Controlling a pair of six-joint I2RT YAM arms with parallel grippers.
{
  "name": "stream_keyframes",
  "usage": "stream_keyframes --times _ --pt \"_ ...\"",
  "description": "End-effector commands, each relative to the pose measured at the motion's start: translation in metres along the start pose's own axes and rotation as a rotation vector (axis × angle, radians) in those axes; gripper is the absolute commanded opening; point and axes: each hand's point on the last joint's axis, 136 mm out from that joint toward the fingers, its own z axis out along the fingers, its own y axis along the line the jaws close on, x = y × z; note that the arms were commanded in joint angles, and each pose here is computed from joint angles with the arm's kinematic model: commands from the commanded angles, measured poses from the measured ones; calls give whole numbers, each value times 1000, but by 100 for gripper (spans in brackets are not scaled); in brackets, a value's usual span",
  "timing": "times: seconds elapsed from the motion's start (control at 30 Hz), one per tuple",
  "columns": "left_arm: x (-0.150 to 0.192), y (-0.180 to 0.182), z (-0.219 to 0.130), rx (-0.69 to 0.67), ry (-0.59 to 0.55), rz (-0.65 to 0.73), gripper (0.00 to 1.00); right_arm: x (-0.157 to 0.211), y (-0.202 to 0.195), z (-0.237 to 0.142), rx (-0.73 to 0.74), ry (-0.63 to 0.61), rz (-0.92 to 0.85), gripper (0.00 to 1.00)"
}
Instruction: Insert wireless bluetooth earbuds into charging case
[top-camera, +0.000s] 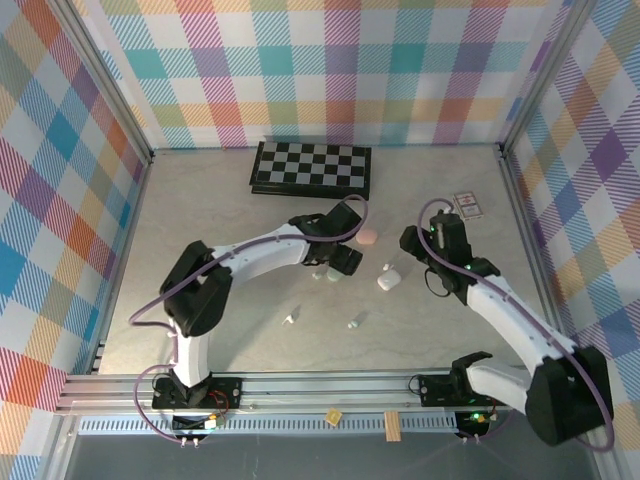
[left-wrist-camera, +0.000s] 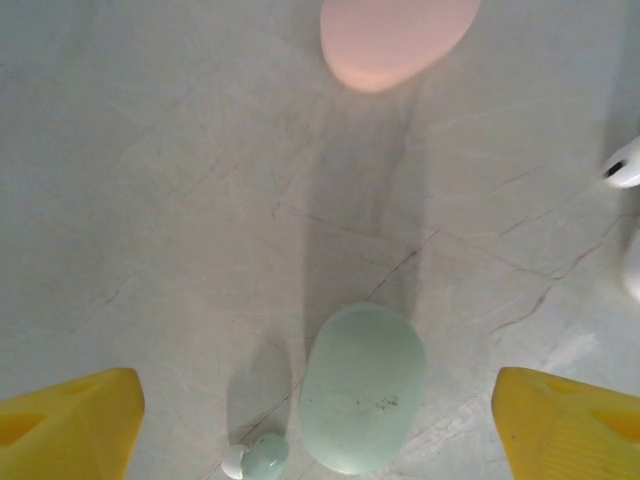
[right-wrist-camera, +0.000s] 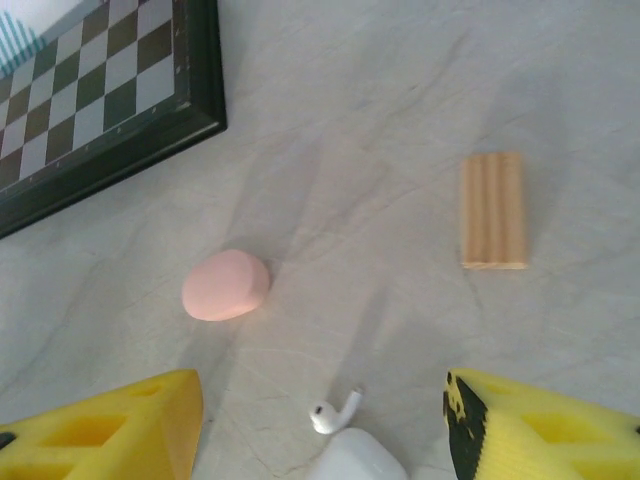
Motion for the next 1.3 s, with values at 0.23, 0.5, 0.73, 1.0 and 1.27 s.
stream_keyframes --times 0.23,0.5,0.73,1.0,1.27 --pt "32 -18 33 19 262 76 71 11 -30 -21 88 -16 3 64" --pt "32 -23 45 26 287 46 47 13 -31 -25 75 -18 1 64" --pt "25 -25 43 34 245 8 40 17 -23 -28 20 3 -23 64" --pt "-16 -8 -8 139 -49 -268 38 26 13 -29 -199 29 -123 68" --pt "-43 16 -70 343 -312 -708 38 44 82 -50 -599 8 -308 75"
